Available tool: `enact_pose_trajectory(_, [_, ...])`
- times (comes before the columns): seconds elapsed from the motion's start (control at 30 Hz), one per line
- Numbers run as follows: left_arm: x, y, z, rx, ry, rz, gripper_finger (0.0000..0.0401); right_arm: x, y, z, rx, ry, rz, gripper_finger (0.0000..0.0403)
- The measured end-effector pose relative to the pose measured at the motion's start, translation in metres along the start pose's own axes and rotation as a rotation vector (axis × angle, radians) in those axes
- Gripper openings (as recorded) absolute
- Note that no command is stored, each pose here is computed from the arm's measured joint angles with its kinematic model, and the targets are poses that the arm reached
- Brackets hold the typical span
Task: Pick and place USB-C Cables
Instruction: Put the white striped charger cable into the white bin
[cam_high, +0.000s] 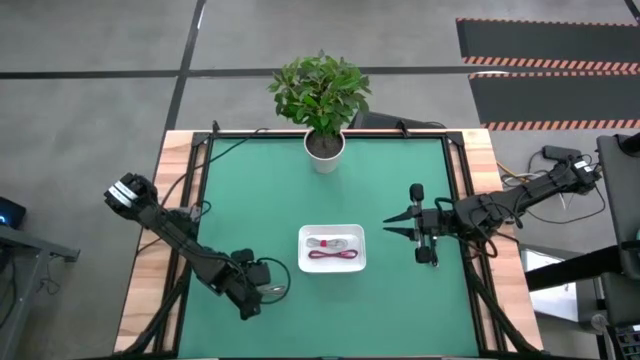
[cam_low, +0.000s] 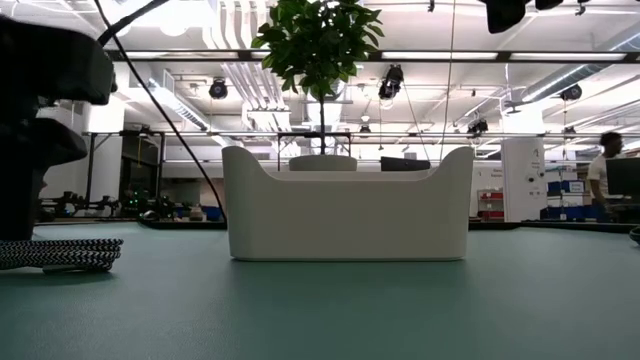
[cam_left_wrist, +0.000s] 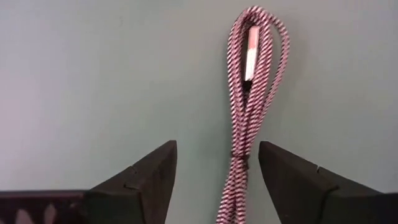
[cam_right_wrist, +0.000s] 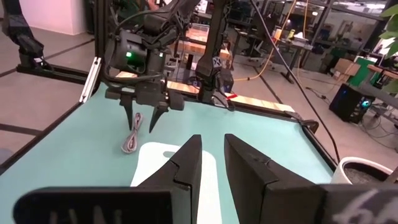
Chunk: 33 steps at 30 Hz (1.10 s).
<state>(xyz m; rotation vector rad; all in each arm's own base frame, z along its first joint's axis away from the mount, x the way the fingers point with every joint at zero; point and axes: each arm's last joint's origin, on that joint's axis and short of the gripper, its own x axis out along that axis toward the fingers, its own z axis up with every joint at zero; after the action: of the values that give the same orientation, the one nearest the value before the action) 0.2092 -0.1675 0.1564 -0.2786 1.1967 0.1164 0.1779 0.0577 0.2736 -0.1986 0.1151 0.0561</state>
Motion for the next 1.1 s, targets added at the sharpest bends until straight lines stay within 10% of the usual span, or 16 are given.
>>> enact_pose_trajectory(0.73, [0.026, 0.008, -0.013, 0.006, 0.053, 0.043, 0.0017, 0.0, 0.0, -0.003, 0.011, 0.024, 0.004, 0.0059])
enact_pose_trajectory(1.1, [-0.006, 0.005, -0.005, 0.058, 0.0, -0.061, 0.0017, 0.0, 0.001, -0.003, 0.01, 0.029, 0.004, 0.0059])
